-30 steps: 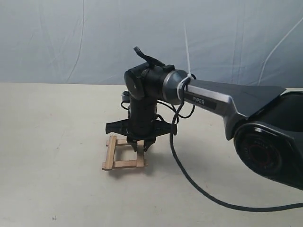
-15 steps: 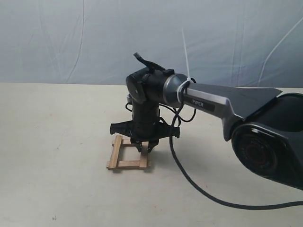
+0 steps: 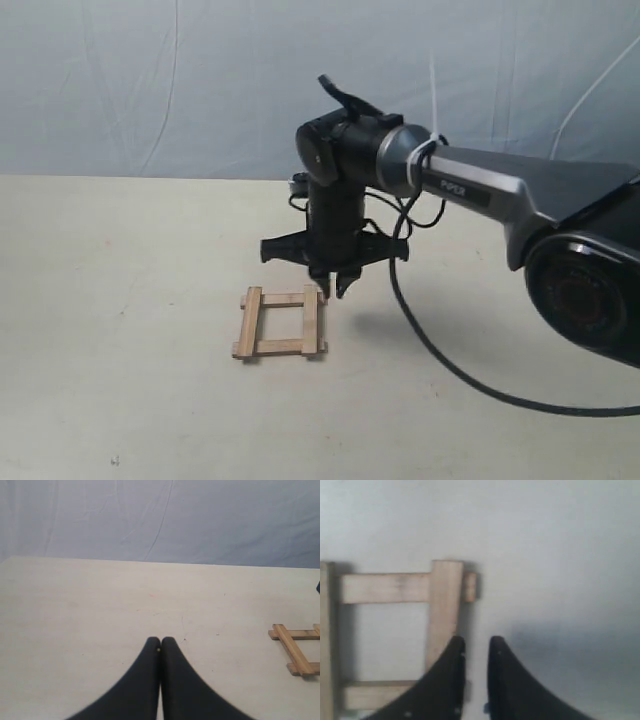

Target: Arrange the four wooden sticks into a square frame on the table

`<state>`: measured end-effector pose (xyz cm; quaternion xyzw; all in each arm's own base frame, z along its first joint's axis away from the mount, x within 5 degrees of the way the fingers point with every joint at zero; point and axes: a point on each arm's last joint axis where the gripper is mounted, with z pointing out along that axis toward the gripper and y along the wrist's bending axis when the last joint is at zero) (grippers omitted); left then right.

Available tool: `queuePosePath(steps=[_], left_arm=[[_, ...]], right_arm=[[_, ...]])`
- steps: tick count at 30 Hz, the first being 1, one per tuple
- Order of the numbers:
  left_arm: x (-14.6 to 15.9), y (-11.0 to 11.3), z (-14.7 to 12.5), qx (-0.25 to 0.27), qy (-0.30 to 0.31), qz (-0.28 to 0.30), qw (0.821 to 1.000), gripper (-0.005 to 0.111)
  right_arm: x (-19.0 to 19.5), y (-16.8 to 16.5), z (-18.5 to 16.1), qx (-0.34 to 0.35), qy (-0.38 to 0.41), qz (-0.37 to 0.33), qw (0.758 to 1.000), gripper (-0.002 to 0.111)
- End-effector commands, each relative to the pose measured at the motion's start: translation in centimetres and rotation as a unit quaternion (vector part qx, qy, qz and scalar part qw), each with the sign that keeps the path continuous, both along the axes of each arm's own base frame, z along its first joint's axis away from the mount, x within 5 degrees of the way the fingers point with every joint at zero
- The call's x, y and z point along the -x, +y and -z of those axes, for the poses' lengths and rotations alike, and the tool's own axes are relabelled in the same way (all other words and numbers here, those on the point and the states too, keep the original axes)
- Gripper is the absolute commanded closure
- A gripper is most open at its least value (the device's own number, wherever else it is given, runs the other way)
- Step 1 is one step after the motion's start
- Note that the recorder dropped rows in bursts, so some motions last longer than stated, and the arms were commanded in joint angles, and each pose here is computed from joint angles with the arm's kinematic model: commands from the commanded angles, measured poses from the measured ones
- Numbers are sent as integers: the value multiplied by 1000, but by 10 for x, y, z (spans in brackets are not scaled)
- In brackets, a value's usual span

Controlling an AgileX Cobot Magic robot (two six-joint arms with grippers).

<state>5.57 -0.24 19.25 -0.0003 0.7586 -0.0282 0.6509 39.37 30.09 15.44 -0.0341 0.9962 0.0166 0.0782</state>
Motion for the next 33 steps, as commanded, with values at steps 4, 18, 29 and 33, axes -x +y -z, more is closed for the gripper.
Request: queuePosePath(steps=[4,18,29,33], left_arm=[[0,0,1,-4,0,0,1000,107],[0,0,1,-4,0,0,1000,107],[0,0,1,-4,0,0,1000,107],[0,0,1,-4,0,0,1000,107]], right_arm=[[-9,-80,-31,49,-10,10,999,109],[166,-291,-86,-56,-347,86,932,109],[302,-313,-69,-44,-666,142,731,109],[315,-309,-65,-56,-680,131,719,109]])
